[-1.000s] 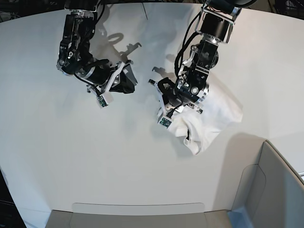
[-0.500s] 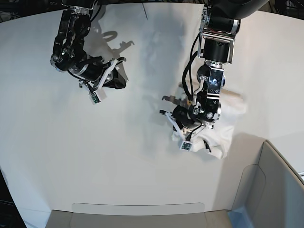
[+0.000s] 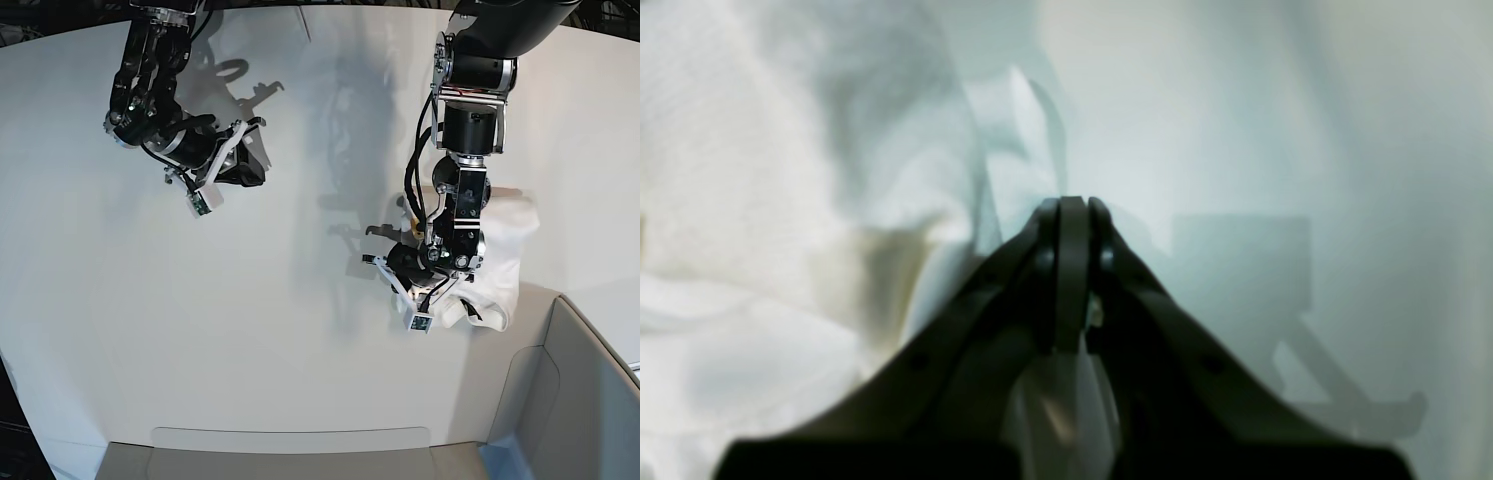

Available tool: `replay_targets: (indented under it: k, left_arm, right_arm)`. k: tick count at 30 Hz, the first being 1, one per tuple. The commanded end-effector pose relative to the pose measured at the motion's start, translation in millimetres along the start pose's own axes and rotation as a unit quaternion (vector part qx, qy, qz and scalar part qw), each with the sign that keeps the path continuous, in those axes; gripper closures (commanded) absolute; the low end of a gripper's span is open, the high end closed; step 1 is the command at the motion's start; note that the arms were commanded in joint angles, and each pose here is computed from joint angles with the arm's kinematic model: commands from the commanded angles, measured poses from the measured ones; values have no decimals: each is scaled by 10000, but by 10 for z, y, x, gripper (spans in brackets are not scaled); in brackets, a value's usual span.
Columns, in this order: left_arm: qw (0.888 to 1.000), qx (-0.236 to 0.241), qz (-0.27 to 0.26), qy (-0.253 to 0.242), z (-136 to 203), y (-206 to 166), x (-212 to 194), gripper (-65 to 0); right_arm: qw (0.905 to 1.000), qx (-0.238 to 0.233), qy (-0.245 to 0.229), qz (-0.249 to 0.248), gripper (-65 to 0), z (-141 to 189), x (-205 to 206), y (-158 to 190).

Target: Layout the t-shirt on the table in an organized manner, then fold the t-shirt properly

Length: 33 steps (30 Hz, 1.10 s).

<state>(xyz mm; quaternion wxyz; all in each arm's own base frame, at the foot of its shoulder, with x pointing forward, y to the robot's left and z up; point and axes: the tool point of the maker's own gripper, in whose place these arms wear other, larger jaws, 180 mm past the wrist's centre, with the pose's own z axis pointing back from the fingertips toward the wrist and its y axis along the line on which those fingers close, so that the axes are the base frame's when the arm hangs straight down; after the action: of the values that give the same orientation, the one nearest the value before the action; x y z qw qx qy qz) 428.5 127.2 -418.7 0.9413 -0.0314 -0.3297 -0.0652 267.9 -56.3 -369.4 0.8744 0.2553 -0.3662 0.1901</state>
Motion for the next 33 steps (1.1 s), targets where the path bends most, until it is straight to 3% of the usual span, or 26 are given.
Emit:
replay_targets:
  k: [1, 8, 18, 22, 26, 33]
  left_arm:
    - [9994, 222, -25, 263, 17, 131, -75, 0]
    - [9992, 268, -153, -257, 344, 89, 363, 0]
    - [9848, 335, -429, -1647, 1439, -168, 823, 0]
    - [9833, 529, -271, -1721, 1672, -37, 607, 0]
    - [9840, 974, 230, -1475, 1768, 367, 204, 0]
    - [9803, 1526, 757, -996, 1847, 825, -345, 0]
  right_arm:
    - [9994, 71, -313, 144, 0, 31, 185, 42]
    - [9987, 8, -424, 284, 0, 90, 282, 39]
    - [9952, -149, -721, 649, 0, 248, 527, 75]
    - [9935, -9, -592, 974, 0, 273, 487, 213]
    - [9907, 155, -440, 1280, 0, 319, 397, 374]
    - [9903, 154, -190, 1370, 0, 412, 203, 393]
